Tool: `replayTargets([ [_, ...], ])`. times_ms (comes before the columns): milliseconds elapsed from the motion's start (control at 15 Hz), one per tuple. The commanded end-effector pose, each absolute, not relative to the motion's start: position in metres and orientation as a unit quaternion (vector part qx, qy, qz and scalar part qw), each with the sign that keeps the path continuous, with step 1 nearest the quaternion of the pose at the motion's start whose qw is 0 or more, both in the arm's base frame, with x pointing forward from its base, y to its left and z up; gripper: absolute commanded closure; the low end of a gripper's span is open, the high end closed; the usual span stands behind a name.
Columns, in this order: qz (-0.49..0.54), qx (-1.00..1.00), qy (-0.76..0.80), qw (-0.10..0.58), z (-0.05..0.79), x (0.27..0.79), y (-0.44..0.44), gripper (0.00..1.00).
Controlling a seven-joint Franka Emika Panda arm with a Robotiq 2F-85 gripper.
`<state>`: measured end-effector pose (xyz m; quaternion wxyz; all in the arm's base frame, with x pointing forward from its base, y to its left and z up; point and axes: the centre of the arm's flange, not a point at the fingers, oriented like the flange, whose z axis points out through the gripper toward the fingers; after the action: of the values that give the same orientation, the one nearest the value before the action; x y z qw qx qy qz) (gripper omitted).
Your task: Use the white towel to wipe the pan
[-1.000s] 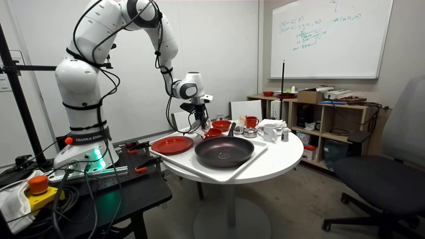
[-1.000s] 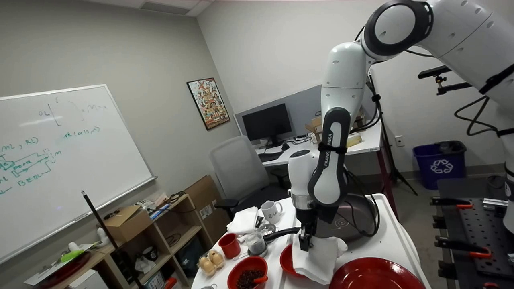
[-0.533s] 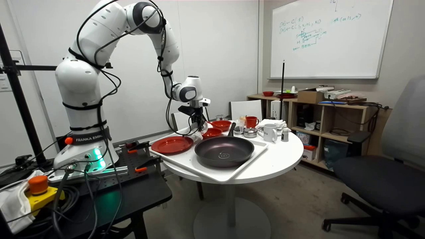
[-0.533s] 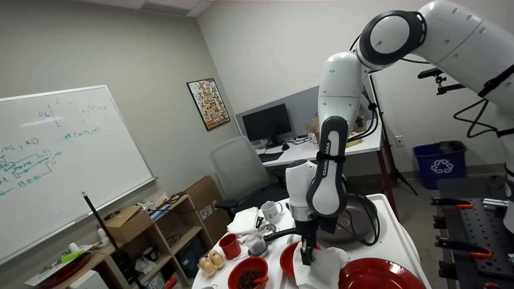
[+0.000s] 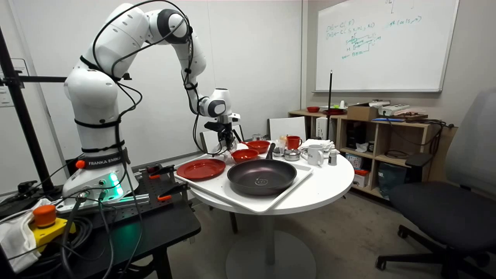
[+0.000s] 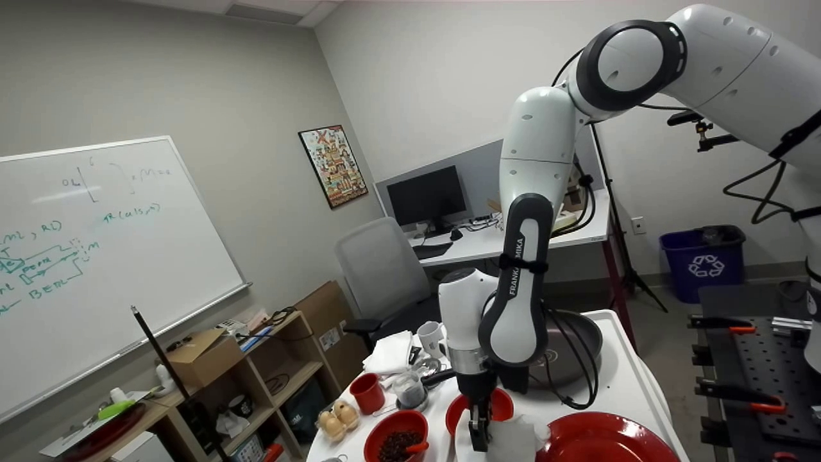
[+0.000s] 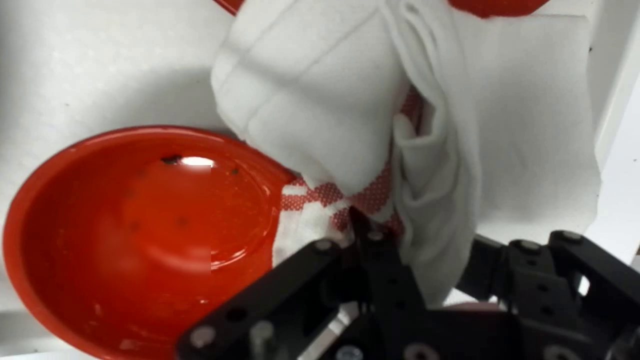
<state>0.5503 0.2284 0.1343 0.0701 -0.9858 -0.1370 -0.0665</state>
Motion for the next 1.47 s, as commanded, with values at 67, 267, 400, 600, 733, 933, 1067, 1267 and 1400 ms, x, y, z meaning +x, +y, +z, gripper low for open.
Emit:
replayTargets([
  [67, -0.057, -0.981, -0.174, 0.060, 0.128, 0.562, 0.255, 0.97],
  [267, -0.035, -0.979, -0.190, 0.068, 0.115, 0.574, 0.266, 0.97],
  [400, -0.018, -0.978, -0.197, 0.071, 0.104, 0.583, 0.271, 0.97],
  [600, 0.002, -0.975, -0.212, 0.074, 0.090, 0.594, 0.275, 0.97],
  [733, 0.012, -0.973, -0.218, 0.076, 0.081, 0.600, 0.278, 0.97],
  [933, 0.028, -0.971, -0.226, 0.076, 0.069, 0.605, 0.282, 0.97],
  [1067, 0.036, -0.970, -0.228, 0.076, 0.064, 0.608, 0.284, 0.97],
  [1267, 0.043, -0.970, -0.228, 0.073, 0.061, 0.609, 0.285, 0.97],
  [1400, 0.044, -0.970, -0.230, 0.072, 0.064, 0.608, 0.286, 0.97],
])
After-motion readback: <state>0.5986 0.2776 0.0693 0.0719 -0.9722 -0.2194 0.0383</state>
